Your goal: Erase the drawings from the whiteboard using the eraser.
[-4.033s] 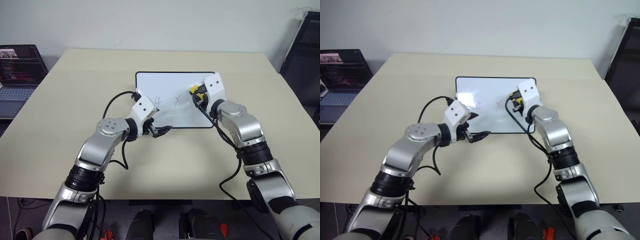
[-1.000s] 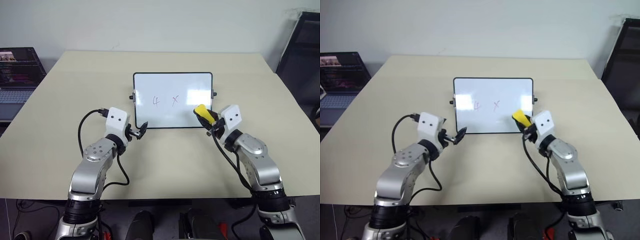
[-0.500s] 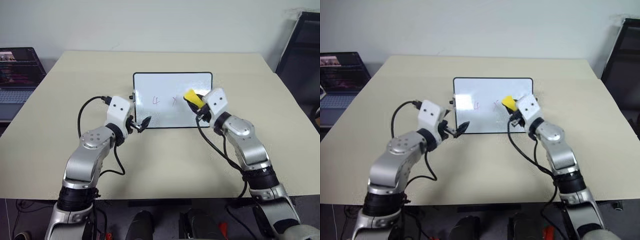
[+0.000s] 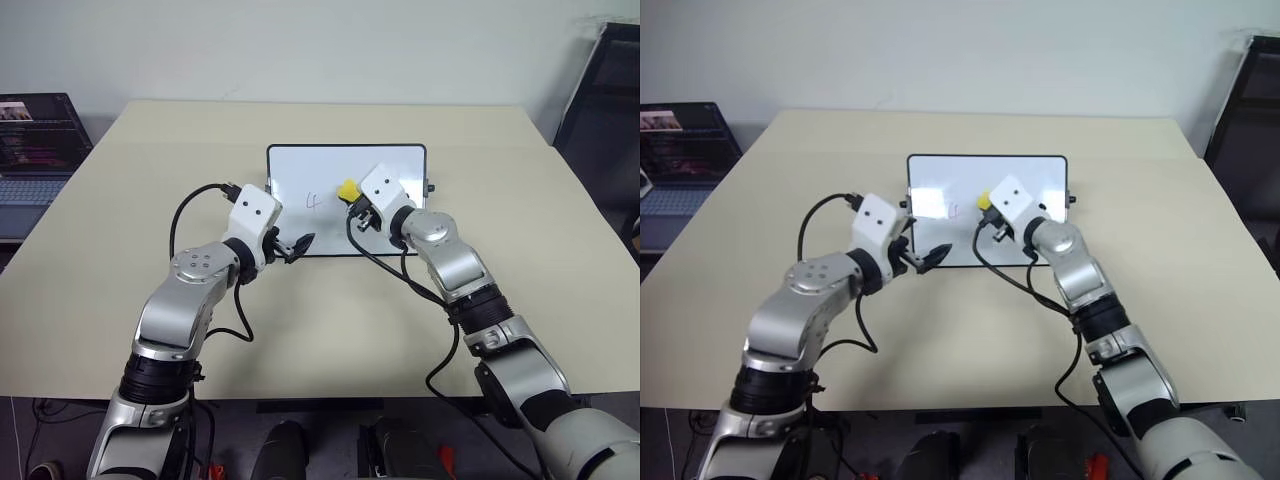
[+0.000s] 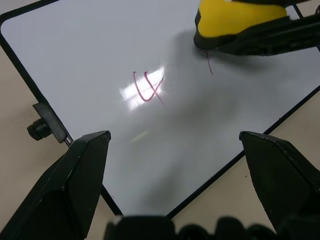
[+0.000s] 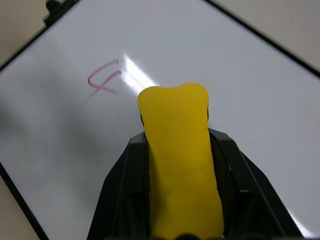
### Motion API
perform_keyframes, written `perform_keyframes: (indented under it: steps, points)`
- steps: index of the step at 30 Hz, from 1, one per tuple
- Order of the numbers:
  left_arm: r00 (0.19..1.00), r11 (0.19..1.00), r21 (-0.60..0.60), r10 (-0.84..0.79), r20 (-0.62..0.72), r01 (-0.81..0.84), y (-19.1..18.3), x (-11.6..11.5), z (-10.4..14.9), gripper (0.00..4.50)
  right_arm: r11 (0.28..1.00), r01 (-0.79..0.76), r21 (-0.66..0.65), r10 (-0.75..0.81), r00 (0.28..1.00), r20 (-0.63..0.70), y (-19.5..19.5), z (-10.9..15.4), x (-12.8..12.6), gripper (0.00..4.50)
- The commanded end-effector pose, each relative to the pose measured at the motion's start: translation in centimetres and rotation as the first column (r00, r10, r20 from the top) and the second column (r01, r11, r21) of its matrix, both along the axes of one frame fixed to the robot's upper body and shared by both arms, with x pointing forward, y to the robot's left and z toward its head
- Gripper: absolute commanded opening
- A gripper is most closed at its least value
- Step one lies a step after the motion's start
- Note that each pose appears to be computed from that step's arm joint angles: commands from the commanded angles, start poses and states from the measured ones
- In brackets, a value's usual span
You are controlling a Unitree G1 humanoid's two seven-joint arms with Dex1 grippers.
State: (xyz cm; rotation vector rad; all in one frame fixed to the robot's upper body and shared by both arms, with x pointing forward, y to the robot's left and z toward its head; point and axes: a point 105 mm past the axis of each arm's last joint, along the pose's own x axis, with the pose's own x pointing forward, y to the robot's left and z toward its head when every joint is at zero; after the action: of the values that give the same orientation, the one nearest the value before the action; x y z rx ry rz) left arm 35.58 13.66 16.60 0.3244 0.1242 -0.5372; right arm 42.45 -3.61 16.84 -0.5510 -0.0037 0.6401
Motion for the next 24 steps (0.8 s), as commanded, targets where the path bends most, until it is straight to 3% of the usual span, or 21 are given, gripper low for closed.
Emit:
perform_keyframes:
  steps: [1, 6, 12, 17, 24]
  points:
    - [0.999, 1.0, 0.01, -0.018, 0.035, 0.018, -0.3, -0.3, 0.6, 4.5, 0.999, -0.019, -0.042, 0.019, 1.0, -0.002, 0.3, 0.4, 0.0, 1.22]
    - [0.999, 1.0, 0.014, -0.022, 0.038, 0.021, -0.3, -0.5, 0.8, 4.5, 0.984, -0.083, -0.155, 0.078, 0.996, -0.042, 0.1, -1.1, -0.9, 1.22]
    - [0.998, 0.999, 0.016, -0.033, 0.044, 0.033, -0.8, -0.5, 1.1, 4.5, 0.987, 0.026, -0.162, -0.009, 0.995, 0.101, -0.4, 1.6, 1.1, 1.22]
    - [0.998, 0.999, 0.02, -0.041, 0.045, 0.041, -0.9, -0.4, 1.0, 4.5, 0.987, 0.026, -0.159, -0.008, 0.993, 0.114, 0.2, 2.2, 1.8, 1.22]
    - [0.998, 0.999, 0.016, -0.041, 0.046, 0.041, -1.0, -0.4, 0.9, 4.5, 0.968, -0.057, -0.243, 0.058, 0.998, -0.003, 0.1, -0.4, 1.0, 1.22]
